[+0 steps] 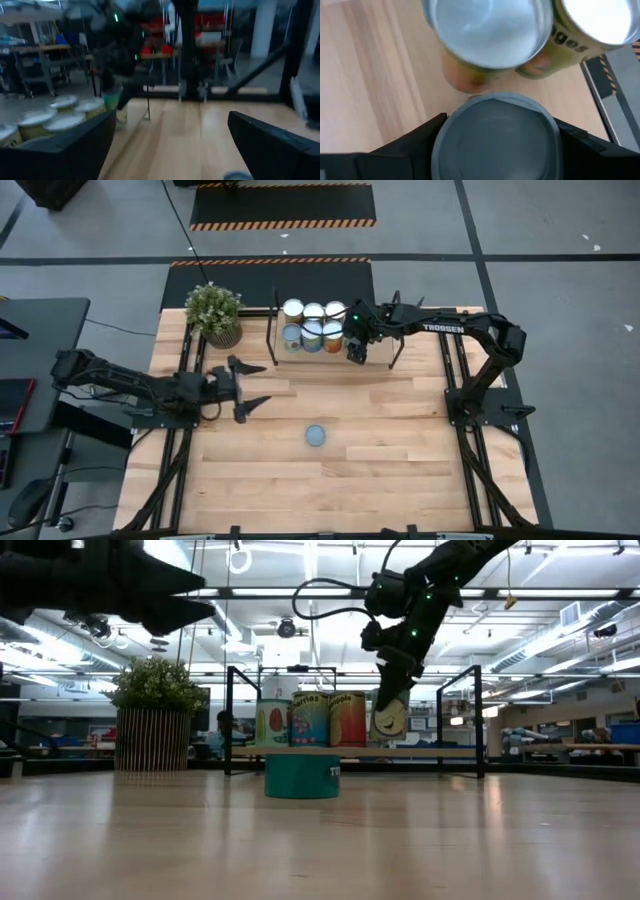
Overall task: Pick and place cans onto a shelf
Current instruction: Put the canned chicken soup on the shelf
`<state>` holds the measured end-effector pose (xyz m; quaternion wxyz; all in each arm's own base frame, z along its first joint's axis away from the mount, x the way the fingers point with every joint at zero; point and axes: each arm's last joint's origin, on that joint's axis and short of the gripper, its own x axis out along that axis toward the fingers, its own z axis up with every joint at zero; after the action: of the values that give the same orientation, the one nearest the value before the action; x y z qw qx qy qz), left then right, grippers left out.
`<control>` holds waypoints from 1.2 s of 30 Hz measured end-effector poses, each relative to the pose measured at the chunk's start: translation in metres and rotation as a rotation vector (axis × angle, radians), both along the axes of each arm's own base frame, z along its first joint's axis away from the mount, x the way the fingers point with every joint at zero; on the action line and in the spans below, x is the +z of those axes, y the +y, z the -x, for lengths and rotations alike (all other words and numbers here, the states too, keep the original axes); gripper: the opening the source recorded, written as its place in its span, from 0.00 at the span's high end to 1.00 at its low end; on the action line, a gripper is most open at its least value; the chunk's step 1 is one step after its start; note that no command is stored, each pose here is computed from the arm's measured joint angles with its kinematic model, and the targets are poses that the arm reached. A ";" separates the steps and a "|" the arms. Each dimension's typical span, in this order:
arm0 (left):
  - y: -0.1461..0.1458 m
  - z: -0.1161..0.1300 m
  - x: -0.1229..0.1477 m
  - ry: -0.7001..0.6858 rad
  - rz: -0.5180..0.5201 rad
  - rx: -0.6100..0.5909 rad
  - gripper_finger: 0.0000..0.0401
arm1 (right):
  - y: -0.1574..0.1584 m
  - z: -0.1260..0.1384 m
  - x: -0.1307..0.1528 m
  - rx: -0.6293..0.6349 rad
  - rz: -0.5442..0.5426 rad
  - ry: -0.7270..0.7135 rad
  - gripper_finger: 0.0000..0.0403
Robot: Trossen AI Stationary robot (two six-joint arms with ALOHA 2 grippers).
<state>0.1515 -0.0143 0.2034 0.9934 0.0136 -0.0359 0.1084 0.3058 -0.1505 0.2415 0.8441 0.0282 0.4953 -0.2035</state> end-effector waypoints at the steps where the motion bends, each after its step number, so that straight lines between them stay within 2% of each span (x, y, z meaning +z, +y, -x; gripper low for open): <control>1: 0.001 0.005 0.000 -0.025 0.005 0.000 0.02 | -0.001 0.000 0.000 0.000 -0.002 -0.004 0.25; 6: 0.005 0.027 -0.003 -0.146 0.026 0.000 0.02 | -0.002 -0.001 -0.002 0.004 -0.006 -0.001 0.25; 13: 0.008 0.043 -0.008 -0.207 0.030 0.018 0.02 | -0.005 -0.006 -0.015 0.019 -0.025 0.031 0.24; 25: 0.010 0.053 -0.008 -0.211 0.023 0.050 0.02 | -0.007 -0.012 -0.017 0.030 0.002 0.000 0.06; 31: 0.011 0.054 -0.011 -0.182 0.026 0.092 0.02 | 0.003 -0.010 -0.010 0.042 0.038 0.039 0.03; 36: 0.012 0.054 -0.011 -0.183 0.018 0.097 0.02 | 0.010 -0.016 0.011 0.055 0.075 0.035 0.03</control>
<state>0.0973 -0.0028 0.1925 0.9796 -0.0037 -0.1247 0.1573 0.3217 -0.1408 0.2529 0.8411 -0.0210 0.5025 -0.1991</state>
